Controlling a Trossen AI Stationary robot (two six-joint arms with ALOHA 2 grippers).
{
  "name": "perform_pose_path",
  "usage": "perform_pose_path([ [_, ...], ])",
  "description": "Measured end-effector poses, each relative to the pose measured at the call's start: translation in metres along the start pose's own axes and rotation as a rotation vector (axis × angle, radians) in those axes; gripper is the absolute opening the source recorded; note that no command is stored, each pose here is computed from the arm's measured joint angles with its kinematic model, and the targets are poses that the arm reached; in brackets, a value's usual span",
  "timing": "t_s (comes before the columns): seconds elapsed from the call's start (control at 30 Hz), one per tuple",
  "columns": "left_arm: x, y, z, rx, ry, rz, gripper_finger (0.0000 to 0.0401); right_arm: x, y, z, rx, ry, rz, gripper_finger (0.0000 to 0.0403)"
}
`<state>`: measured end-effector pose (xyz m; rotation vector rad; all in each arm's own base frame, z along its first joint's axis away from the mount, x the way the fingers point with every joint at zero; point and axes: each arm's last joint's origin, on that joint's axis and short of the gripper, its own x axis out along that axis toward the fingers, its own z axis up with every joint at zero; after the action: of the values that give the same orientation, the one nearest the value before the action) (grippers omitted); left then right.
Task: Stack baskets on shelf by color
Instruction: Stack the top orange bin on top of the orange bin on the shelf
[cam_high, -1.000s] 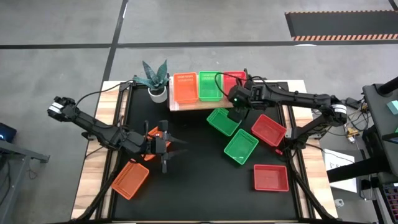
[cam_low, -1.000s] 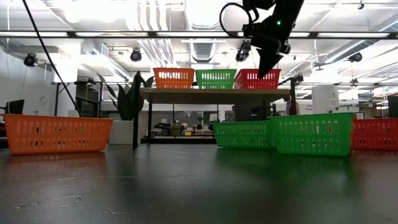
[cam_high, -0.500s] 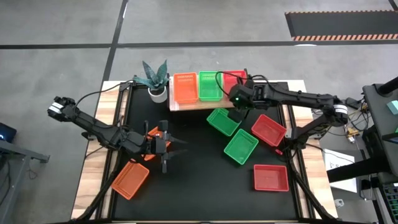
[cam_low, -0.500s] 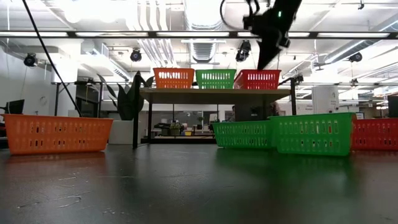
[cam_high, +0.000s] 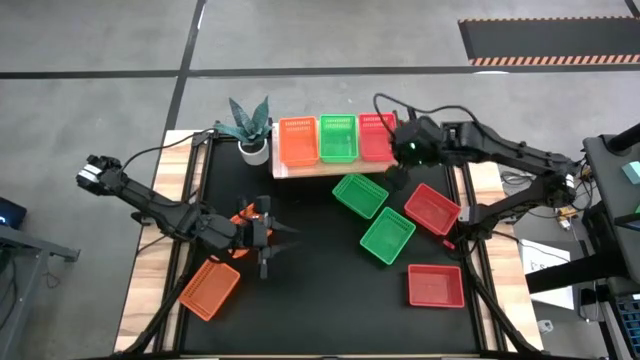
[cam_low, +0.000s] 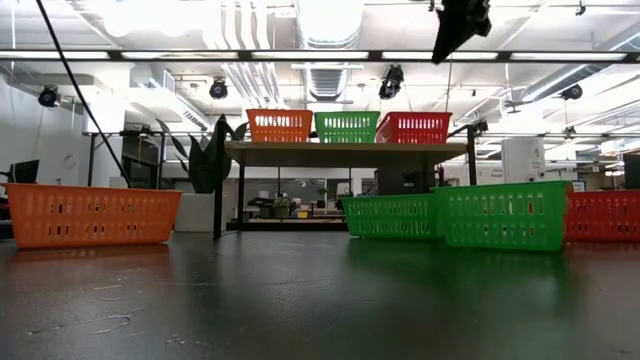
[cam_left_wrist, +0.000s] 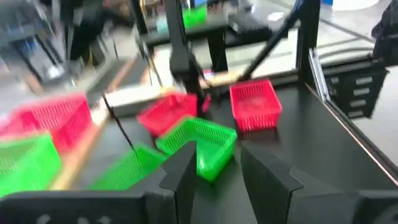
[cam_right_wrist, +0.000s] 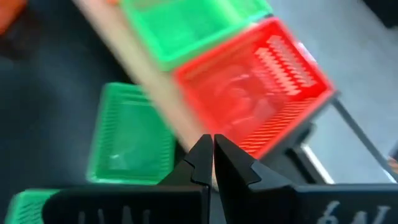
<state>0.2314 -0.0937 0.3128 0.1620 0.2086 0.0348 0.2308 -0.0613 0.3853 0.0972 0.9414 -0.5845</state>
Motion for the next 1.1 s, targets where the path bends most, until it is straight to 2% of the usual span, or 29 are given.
perform_pose_path([
  [0.1,0.000,-0.002,-0.011,-0.104,0.100,-0.006,0.0109,-0.010,0.018,-0.008,-0.023,-0.036,0.059,0.0009],
  [0.23,-0.004,-0.005,-0.032,-0.293,0.312,0.029,0.0109,-0.021,0.046,-0.022,-0.057,-0.077,0.150,0.0009],
  [0.3,-0.006,-0.004,-0.043,-0.384,0.433,0.083,0.0109,-0.025,0.059,-0.028,-0.076,-0.092,0.181,0.0009],
  [0.47,-0.010,-0.001,-0.079,-0.528,0.757,0.284,0.0109,-0.029,0.087,-0.043,-0.129,-0.119,0.219,0.0009],
  [0.57,-0.011,-0.003,-0.091,-0.550,0.960,0.292,0.0109,-0.031,0.098,-0.048,-0.144,-0.117,0.240,0.0009],
  [0.63,-0.012,-0.006,-0.095,-0.487,1.070,0.245,0.0109,-0.031,0.103,-0.050,-0.151,-0.121,0.236,0.0009],
  [0.73,-0.013,-0.007,-0.094,-0.382,1.159,0.179,0.0109,-0.032,0.106,-0.051,-0.153,-0.124,0.238,0.0009],
  [0.93,-0.031,-0.009,-0.104,0.100,1.359,-0.121,0.0109,-0.033,0.107,-0.051,-0.145,-0.128,0.241,0.0009],
  [1.0,-0.035,-0.006,-0.105,0.200,1.397,-0.175,0.0109,-0.033,0.107,-0.051,-0.145,-0.128,0.241,0.0009],
  [1.1,-0.040,-0.004,-0.104,0.287,1.423,-0.231,0.0109,-0.033,0.107,-0.050,-0.139,-0.138,0.247,0.0009],
])
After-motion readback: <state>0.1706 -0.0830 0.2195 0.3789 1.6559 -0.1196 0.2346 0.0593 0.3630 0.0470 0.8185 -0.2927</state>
